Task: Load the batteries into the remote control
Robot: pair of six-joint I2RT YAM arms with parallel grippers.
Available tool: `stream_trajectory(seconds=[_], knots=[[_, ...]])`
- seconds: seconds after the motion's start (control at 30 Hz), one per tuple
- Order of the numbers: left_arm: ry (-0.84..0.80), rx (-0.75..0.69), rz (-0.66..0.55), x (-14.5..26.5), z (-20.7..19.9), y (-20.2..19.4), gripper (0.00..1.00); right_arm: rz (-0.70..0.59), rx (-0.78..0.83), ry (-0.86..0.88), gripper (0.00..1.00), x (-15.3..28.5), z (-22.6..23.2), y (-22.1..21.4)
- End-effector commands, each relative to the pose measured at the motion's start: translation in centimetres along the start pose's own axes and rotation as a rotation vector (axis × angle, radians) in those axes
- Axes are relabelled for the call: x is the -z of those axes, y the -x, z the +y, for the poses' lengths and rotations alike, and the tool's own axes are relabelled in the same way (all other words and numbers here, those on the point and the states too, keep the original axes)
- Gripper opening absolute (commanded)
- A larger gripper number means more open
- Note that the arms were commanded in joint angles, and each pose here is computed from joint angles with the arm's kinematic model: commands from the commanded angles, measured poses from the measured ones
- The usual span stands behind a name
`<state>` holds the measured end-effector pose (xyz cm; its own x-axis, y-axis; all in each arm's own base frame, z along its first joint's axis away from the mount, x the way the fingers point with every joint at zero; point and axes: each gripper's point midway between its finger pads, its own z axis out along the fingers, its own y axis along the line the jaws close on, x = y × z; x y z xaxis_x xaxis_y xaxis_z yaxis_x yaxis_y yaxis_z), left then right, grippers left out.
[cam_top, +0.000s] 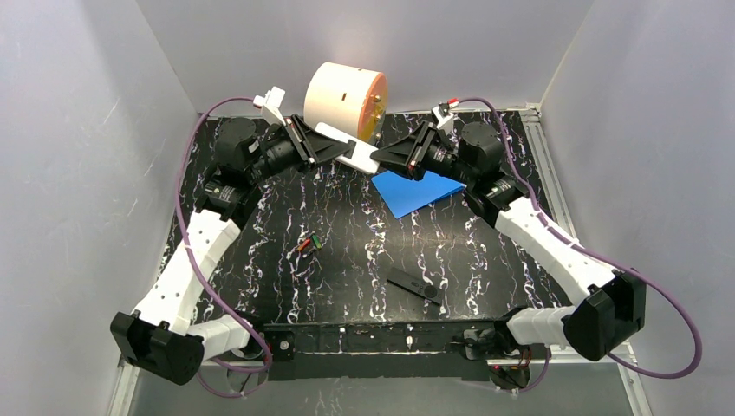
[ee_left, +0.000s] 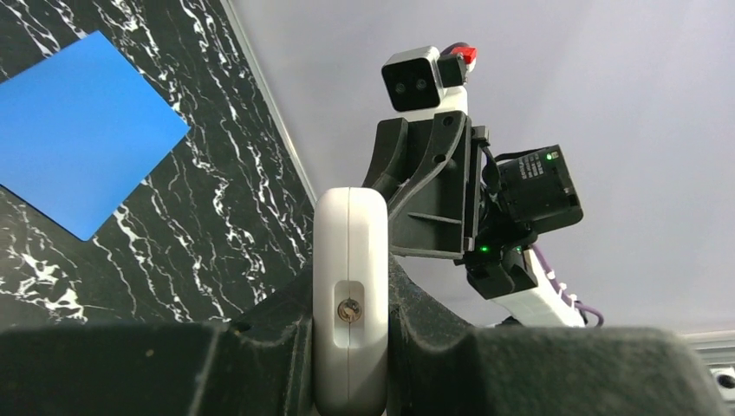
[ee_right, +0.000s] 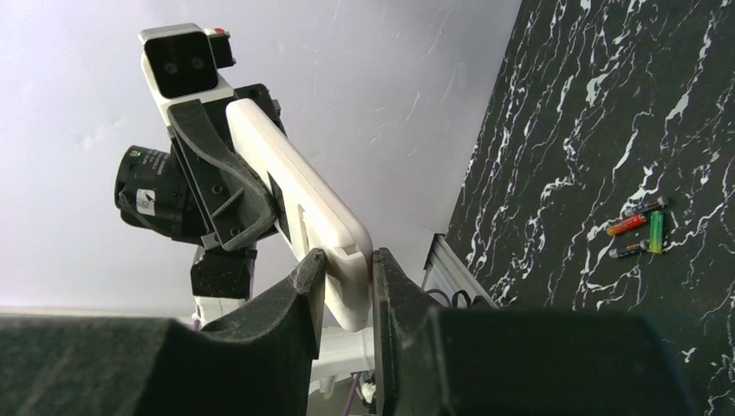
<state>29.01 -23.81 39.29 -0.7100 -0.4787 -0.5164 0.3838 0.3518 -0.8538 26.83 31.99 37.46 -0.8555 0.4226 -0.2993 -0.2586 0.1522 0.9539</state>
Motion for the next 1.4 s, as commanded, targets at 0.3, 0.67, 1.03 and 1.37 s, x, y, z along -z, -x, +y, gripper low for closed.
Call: stream_trajectory(seconds=[0.3, 0.67, 1.03, 1.37], knots=[[0.052, -0.044, -0.022, -0.2, 1.1, 0.6, 0.00, 0.001, -0.108, 0.011, 0.48, -0.9, 0.7, 0.6], [0.103, -0.081, -0.014, -0.5, 2.3, 0.7, 0.00, 0.038, -0.152, -0.094, 0.46, -1.1, -1.4, -0.1], [0.148, -0.111, -0.013, -0.3, 3.3, 0.7, 0.00, 0.051, -0.148, -0.095, 0.18, -1.5, -1.2, 0.0], [0.210, -0.183, -0.017, 0.5, 4.4, 0.7, 0.00, -0.055, 0.000, 0.028, 0.01, -0.7, 1.2, 1.5]])
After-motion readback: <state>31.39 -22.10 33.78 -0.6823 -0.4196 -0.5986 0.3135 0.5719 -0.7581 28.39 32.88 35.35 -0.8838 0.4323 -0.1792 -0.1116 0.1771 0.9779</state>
